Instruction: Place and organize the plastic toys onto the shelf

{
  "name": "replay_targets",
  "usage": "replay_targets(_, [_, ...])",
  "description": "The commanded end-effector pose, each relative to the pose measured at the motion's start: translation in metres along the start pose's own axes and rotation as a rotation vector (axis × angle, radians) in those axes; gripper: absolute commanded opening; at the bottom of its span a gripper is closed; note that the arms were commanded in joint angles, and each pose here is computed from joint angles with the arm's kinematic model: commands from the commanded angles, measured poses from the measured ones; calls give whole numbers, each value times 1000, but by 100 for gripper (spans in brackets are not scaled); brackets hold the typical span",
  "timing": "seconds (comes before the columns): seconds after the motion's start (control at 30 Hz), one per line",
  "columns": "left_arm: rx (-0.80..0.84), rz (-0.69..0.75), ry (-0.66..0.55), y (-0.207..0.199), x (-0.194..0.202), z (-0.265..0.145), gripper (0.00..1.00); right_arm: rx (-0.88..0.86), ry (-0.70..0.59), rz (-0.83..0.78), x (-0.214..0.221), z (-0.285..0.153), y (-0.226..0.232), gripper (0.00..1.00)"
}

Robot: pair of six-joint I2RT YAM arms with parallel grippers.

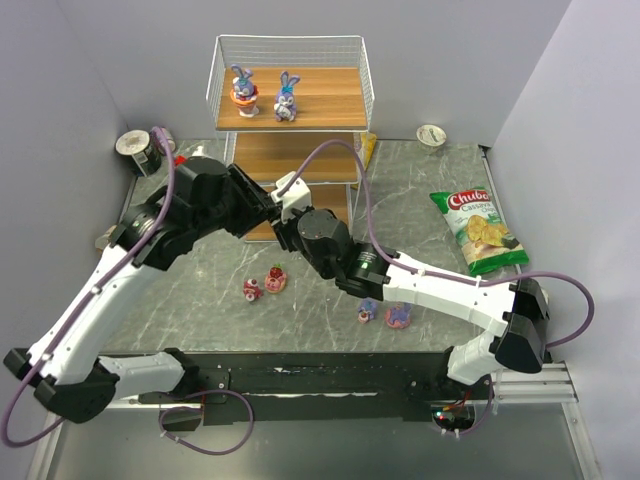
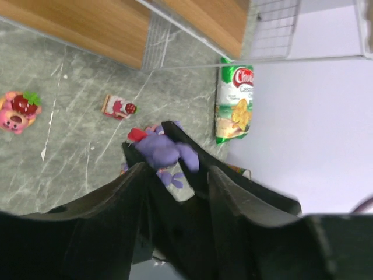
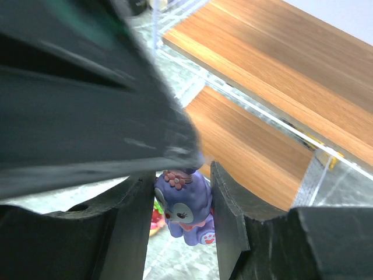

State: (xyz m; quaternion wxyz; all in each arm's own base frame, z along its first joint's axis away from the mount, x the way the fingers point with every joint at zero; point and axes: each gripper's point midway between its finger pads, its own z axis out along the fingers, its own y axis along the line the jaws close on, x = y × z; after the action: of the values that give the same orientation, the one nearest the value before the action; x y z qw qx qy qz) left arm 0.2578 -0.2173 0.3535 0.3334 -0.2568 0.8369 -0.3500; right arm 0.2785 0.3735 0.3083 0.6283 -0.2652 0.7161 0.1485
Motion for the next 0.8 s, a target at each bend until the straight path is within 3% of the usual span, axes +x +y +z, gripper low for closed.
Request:
replay_targets(0.0, [120, 105, -26, -12, -3, -19, 61, 31, -45, 46, -19, -7, -13, 0])
replay_targets(0.23, [70, 156, -101, 6, -14, -21, 72, 27, -62, 89, -32, -20, -22, 0])
replay_targets(0.47, [64, 229, -247, 23, -36, -40, 79, 45, -188, 165, -100, -47, -59, 0])
replay_targets(0.57, [84, 249, -301, 29, -42, -46, 87, 52, -267, 190, -135, -62, -79, 0])
replay_targets(0.77, [155, 305, -318, 34, -35, -46, 99, 116, -396, 195, -184, -73, -124, 0])
